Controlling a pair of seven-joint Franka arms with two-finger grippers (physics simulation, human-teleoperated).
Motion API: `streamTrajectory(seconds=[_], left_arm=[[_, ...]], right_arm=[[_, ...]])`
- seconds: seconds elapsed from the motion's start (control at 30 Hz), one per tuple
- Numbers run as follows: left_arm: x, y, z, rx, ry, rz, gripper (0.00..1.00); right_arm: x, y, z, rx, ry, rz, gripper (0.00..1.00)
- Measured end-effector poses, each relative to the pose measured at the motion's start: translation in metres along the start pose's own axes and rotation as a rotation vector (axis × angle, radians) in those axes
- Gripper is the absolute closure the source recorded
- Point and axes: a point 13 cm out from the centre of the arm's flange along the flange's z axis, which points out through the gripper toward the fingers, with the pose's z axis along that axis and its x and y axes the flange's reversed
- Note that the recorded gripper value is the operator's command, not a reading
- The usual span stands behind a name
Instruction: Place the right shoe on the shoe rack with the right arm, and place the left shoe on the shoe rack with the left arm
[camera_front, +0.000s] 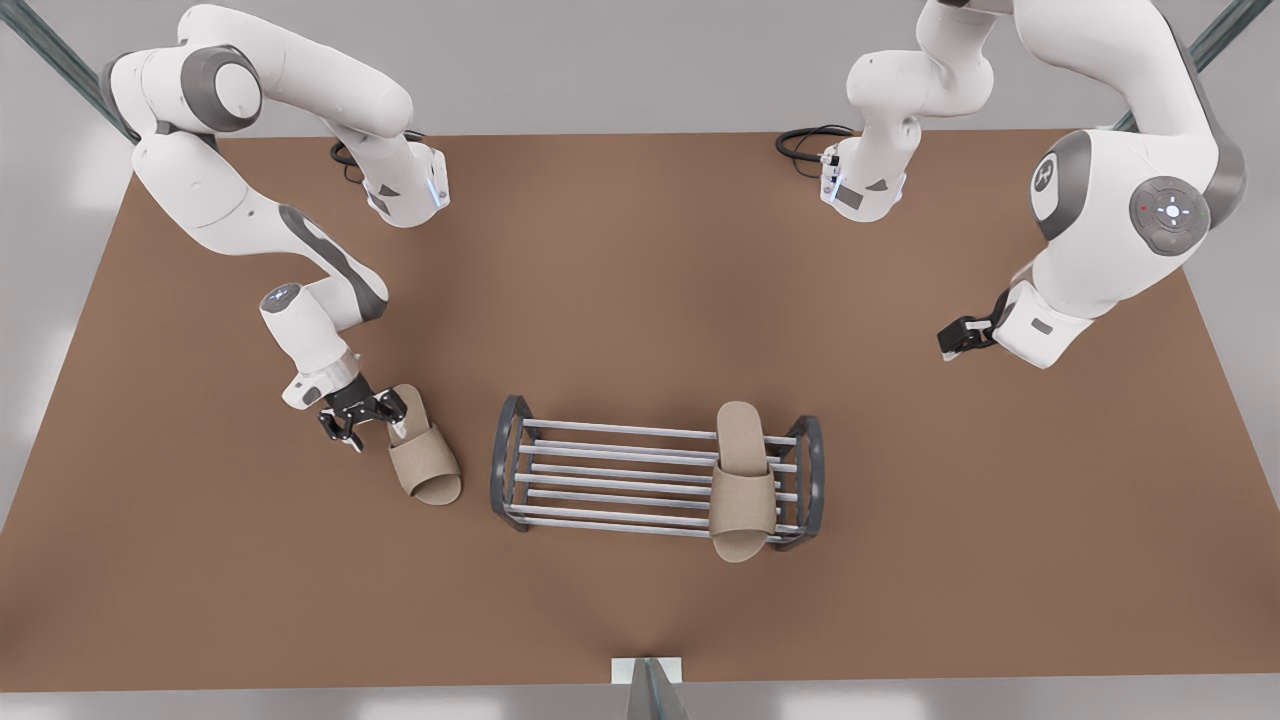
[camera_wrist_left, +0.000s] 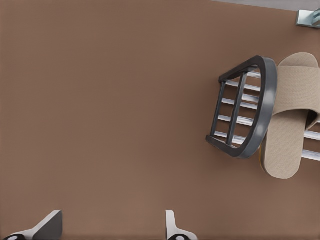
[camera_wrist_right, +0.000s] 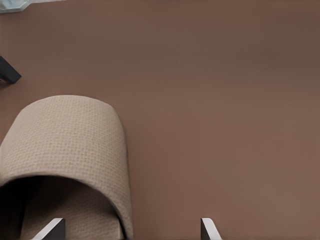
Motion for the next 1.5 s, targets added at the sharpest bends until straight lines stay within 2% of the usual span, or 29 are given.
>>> streamTrajectory(seconds=[0.37,0.4,0.47,1.27,1.3,1.37,1.43,1.5], left_arm=[[0.000,0.001,0.000,0.000,0.002,-0.007,0.00],[0.000,0.001,0.000,0.000,0.002,-0.008,0.00],[0.000,0.000,0.001,0.000,0.002,-0.008,0.00],[0.000,0.002,0.001,-0.002,0.002,-0.015,0.00],[0.000,0.001,0.001,-0.002,0.002,-0.014,0.00],[0.000,0.001,0.001,-0.002,0.002,-0.013,0.00],[0.000,0.000,0.001,-0.001,0.003,-0.013,0.00],[0.000,0.001,0.001,-0.002,0.003,-0.014,0.00]], right_arm=[[-0.002,0.005,0.003,-0.007,-0.001,-0.006,0.00],[-0.002,0.006,0.003,-0.009,-0.002,-0.007,0.07],[-0.003,0.006,0.002,-0.009,-0.002,-0.006,0.11],[-0.013,0.015,0.005,-0.033,-0.022,0.004,0.08],[-0.013,0.016,0.006,-0.034,-0.022,0.004,0.12],[-0.014,0.017,0.008,-0.037,-0.022,0.004,0.30],[-0.014,0.016,0.008,-0.036,-0.023,0.006,0.43],[-0.014,0.016,0.008,-0.037,-0.024,0.009,0.50]])
